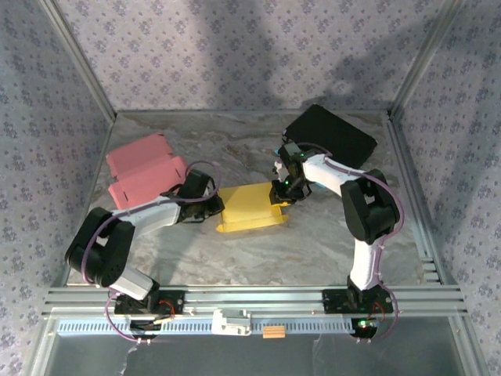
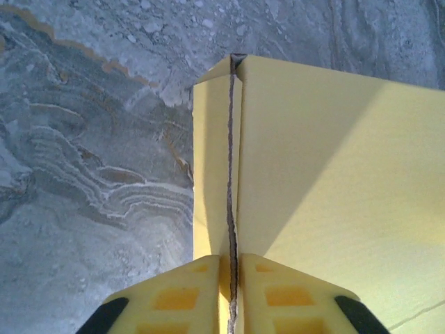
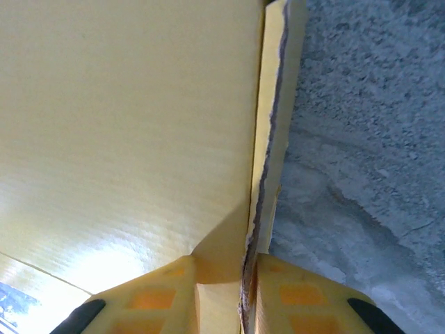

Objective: Fold the paper box

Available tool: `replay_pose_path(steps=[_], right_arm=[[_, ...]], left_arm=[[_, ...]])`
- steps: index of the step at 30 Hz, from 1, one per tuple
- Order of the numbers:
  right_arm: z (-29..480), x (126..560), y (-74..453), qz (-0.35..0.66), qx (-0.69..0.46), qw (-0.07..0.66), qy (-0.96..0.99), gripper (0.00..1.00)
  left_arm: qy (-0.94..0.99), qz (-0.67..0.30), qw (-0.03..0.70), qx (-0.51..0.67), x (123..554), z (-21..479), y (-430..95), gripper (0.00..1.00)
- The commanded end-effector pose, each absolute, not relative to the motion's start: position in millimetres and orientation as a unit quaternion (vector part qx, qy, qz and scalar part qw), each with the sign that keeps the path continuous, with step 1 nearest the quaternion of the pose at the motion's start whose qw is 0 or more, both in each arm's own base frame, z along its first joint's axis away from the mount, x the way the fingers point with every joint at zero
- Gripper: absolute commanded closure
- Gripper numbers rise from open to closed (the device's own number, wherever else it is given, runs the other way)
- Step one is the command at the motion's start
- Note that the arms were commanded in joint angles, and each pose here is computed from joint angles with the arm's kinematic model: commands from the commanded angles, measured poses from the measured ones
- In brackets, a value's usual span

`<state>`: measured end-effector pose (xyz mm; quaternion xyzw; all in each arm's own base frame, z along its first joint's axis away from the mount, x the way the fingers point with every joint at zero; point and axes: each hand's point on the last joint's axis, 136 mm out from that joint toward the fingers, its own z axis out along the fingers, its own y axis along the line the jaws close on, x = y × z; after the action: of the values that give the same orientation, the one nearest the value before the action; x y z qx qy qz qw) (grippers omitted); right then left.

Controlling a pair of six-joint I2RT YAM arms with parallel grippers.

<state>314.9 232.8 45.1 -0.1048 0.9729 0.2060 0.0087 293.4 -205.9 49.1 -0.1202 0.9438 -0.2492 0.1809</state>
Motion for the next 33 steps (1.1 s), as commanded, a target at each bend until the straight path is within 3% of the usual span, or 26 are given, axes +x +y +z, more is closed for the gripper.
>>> replay_pose_path(steps=[1,9,21,33], right_arm=[[39,291,247,0.227,-0.117,-0.027,0.967,0.77],[39,277,258,0.239,-0.13,-0.035,0.962,0.8],[38,263,263,0.231,-0.137,-0.04,0.962,0.82],[57,283,263,0.282,-0.142,-0.026,0.948,0.56]], left_arm=[[0.951,-0.247,0.146,-0.112,269,39,-208,0.86],[0.95,-0.258,0.133,-0.113,262,33,-211,0.91],[0.953,-0.254,0.124,-0.108,254,37,-212,0.89],[0.968,-0.207,0.124,-0.068,245,32,-196,0.89]])
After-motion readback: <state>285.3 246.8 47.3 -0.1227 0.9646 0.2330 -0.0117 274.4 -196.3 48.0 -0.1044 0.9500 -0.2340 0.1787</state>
